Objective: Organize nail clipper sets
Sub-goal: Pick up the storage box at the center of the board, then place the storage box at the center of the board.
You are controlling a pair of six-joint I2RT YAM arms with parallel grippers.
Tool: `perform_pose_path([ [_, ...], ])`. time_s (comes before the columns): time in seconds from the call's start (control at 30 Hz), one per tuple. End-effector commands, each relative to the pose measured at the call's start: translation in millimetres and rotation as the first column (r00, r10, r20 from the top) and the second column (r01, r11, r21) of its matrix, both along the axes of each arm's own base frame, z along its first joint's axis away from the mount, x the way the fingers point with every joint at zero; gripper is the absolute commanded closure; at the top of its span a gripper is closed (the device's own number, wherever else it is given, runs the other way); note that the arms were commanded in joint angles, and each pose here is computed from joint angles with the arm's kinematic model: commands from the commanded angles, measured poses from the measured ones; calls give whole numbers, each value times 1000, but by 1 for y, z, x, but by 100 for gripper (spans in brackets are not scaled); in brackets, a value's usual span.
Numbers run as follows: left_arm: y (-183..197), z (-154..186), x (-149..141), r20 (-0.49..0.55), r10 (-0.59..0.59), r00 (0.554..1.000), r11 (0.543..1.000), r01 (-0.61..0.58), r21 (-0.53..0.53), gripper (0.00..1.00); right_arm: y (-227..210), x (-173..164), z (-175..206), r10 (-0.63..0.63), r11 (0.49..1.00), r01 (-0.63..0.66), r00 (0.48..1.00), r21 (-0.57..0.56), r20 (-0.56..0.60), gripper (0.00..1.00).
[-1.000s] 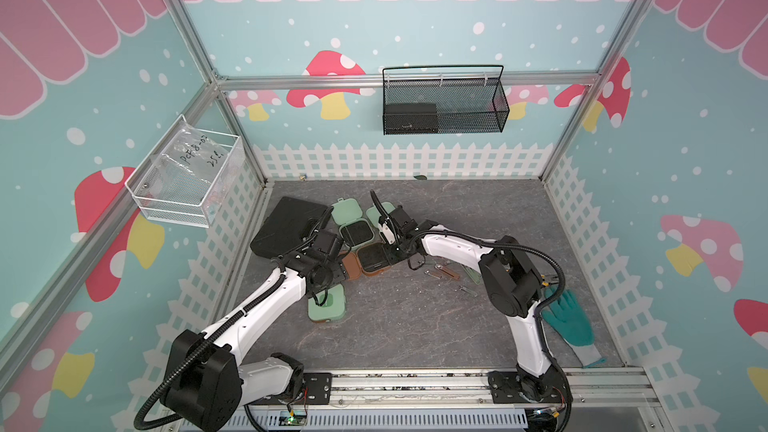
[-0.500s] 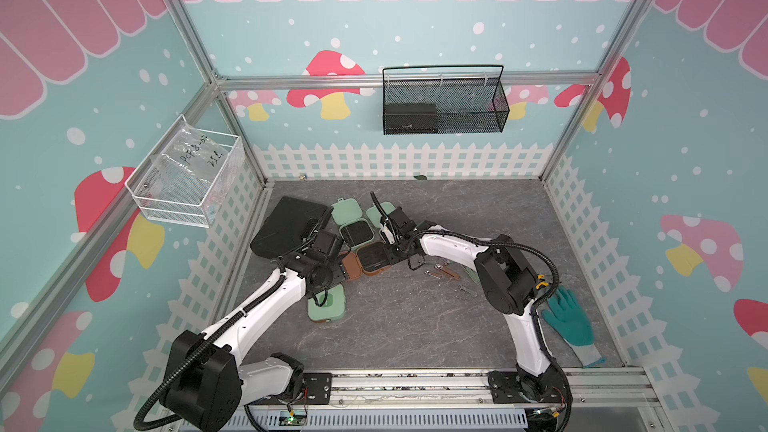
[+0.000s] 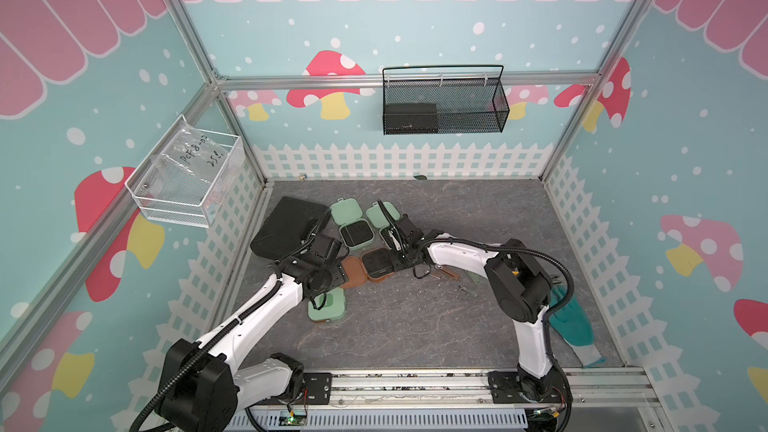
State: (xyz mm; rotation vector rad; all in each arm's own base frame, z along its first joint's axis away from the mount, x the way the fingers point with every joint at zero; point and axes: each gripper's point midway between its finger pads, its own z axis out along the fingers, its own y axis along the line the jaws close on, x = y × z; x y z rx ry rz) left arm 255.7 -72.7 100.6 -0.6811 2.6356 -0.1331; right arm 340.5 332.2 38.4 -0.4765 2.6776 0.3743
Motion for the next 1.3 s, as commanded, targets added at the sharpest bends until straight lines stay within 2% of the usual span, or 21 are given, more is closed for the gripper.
perform_pose_path([
  [0.0, -6, 0, -2, 18, -4, 1000, 999, 5, -43, 21, -18, -26, 12, -162, 986, 162, 987, 36, -26, 100],
  [0.13, -12, -5, -4, 24, -23, 999, 997, 25, -78, 21, -36, -55, 25, -320, 938, 324, 946, 121, -57, 100],
  [0.27, -18, -6, -5, 40, -48, 998, 993, 52, -107, 21, -51, -84, 33, -460, 864, 472, 882, 176, -104, 100],
  [0.47, -27, -9, -10, 49, -91, 995, 984, 97, -149, 22, -57, -117, 23, -575, 772, 604, 797, 199, -186, 100],
  [0.73, -26, -20, -24, 29, -115, 993, 981, 118, -155, 26, -45, -134, -11, -624, 745, 658, 745, 107, -234, 100],
  [0.9, -25, -15, -29, 55, -100, 993, 979, 108, -171, 27, -28, -130, -13, -595, 774, 626, 770, 93, -231, 98],
  [1.0, -32, -16, -35, 52, -132, 990, 976, 139, -165, 31, -20, -126, -4, -562, 800, 591, 799, 106, -211, 83],
  [1.03, -34, -19, -37, 38, -139, 989, 977, 144, -159, 35, -17, -123, 3, -548, 809, 575, 813, 120, -195, 77],
  [1.17, -39, -33, -41, -12, -153, 988, 980, 150, -132, 54, -20, -111, 35, -515, 835, 524, 852, 168, -95, 67],
  [1.27, -44, -41, -41, -41, -161, 986, 982, 156, -107, 71, -27, -100, 68, -469, 866, 454, 883, 210, 26, 58],
])
